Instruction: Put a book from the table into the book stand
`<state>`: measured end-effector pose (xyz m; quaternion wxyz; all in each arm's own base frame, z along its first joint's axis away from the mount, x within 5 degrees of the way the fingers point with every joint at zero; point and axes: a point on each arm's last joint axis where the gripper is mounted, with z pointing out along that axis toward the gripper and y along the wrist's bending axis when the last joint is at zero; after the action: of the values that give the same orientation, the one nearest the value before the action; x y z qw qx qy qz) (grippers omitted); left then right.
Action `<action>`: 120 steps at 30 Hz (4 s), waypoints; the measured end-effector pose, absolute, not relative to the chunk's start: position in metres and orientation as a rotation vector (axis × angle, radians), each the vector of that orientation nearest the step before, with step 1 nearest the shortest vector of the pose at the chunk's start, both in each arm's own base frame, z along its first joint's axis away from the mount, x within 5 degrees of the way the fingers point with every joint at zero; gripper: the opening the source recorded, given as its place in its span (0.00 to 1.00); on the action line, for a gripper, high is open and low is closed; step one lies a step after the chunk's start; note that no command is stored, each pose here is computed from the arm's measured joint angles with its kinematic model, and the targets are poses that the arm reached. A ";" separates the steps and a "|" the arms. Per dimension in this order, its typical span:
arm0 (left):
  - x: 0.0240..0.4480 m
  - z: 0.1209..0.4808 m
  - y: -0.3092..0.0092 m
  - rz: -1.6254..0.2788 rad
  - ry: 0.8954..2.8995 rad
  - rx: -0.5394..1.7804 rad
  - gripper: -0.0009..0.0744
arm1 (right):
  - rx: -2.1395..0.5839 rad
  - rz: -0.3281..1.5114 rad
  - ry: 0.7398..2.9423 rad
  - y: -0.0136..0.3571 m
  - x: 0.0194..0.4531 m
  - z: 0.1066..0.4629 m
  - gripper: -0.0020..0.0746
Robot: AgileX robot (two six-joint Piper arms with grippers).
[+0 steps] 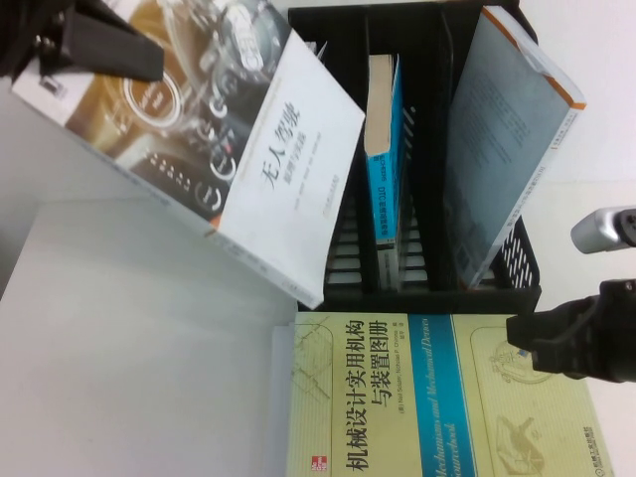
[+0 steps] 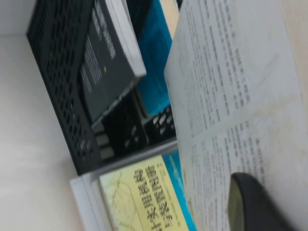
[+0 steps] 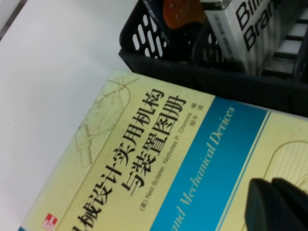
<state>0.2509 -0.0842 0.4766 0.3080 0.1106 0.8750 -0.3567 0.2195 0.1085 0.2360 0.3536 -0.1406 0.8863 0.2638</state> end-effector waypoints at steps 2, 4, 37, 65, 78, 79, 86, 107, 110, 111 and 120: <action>0.254 0.483 -0.084 -0.944 2.299 0.275 0.14 | -0.361 0.699 2.299 0.109 0.219 0.236 0.02; 0.258 0.486 -0.085 -0.945 2.293 0.264 0.14 | -0.357 0.714 2.306 0.110 0.218 0.236 0.02; 0.320 0.449 -0.141 -0.812 2.322 0.034 0.14 | -0.373 0.761 2.320 0.112 0.214 0.236 0.02; 0.375 0.376 -0.201 -0.536 2.310 0.287 0.17 | -0.380 0.771 2.323 0.113 0.213 0.236 0.02; 0.372 0.397 -0.198 -0.440 2.145 0.402 0.55 | -0.435 0.745 2.303 0.111 0.209 0.241 0.02; 0.369 0.403 -0.195 -0.419 2.130 0.413 0.52 | -0.443 0.742 2.286 0.110 0.207 0.245 0.02; 0.313 0.463 -0.157 -0.264 2.084 0.454 0.12 | -0.633 0.754 2.201 0.107 0.179 0.269 0.02; 0.124 0.487 -0.047 -0.200 2.038 0.280 0.01 | -0.370 -0.076 2.533 0.033 0.141 0.290 0.02; 0.103 0.452 -0.041 -0.258 1.971 0.287 0.01 | -0.322 -0.003 2.331 0.030 0.129 0.309 0.02; 0.098 0.440 -0.039 -0.278 1.949 0.289 0.01 | -0.311 0.024 2.265 0.030 0.124 0.314 0.02; 0.086 0.360 -0.040 -0.382 1.808 0.289 0.01 | -0.242 0.195 2.112 0.025 0.085 0.278 0.02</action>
<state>0.0860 -0.0396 0.3595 0.5936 0.1243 0.7779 -0.1643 0.0849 0.0248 0.2778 0.4823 -0.0994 0.8667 0.0798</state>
